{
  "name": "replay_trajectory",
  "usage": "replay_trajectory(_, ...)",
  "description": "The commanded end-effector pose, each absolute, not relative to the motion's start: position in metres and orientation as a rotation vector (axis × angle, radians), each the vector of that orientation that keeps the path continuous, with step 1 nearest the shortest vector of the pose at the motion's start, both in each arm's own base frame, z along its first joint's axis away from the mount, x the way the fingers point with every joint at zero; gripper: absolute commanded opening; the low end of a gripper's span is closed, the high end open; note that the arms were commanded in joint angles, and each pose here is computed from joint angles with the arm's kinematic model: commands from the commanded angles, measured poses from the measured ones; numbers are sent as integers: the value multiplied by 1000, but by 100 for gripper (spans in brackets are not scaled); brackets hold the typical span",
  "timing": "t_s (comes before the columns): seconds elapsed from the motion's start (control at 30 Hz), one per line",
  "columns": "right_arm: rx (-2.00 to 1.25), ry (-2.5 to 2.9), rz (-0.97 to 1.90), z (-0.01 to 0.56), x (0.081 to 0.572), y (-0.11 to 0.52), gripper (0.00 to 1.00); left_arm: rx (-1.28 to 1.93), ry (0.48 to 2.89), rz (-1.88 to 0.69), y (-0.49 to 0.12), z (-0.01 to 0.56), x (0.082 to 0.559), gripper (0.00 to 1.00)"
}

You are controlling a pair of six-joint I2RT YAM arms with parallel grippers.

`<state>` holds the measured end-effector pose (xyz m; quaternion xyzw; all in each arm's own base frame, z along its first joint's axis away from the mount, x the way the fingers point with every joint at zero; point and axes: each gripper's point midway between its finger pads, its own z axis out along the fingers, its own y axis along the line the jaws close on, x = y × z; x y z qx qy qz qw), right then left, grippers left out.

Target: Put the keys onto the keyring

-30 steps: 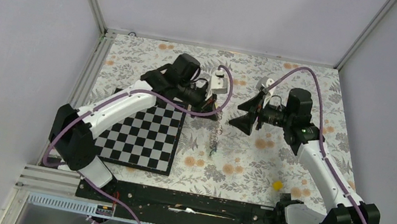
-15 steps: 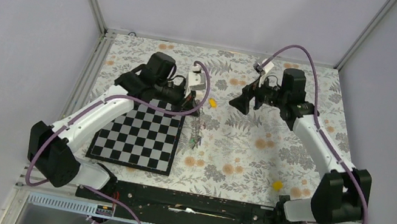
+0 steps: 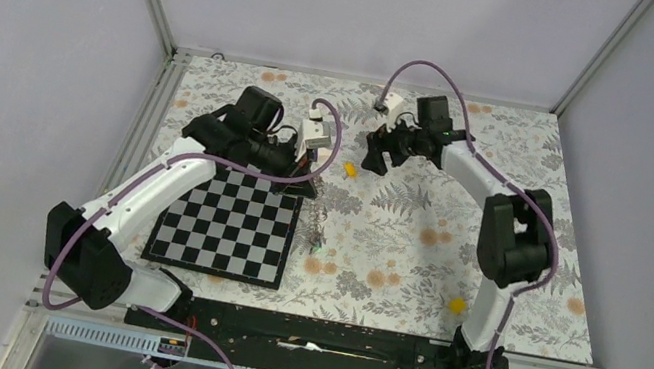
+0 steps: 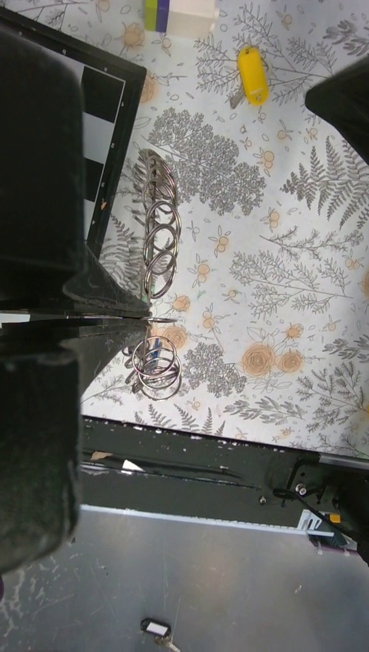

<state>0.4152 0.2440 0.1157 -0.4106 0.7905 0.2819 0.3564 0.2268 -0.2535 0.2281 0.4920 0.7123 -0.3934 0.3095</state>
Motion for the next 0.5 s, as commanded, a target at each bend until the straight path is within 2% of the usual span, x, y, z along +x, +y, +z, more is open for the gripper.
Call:
replay_trajectory(0.0, -1228, 2037, 625, 98, 428, 255, 83, 1332, 1764, -1057, -255, 263, 221, 0)
replay_trajectory(0.13, -1331, 2011, 581, 85, 440, 267, 80, 1314, 1755, -1021, -252, 273, 223, 0)
replay_trajectory(0.47, -1487, 2015, 571, 52, 450, 285, 62, 1283, 1766, -1029, -253, 283, 224, 0)
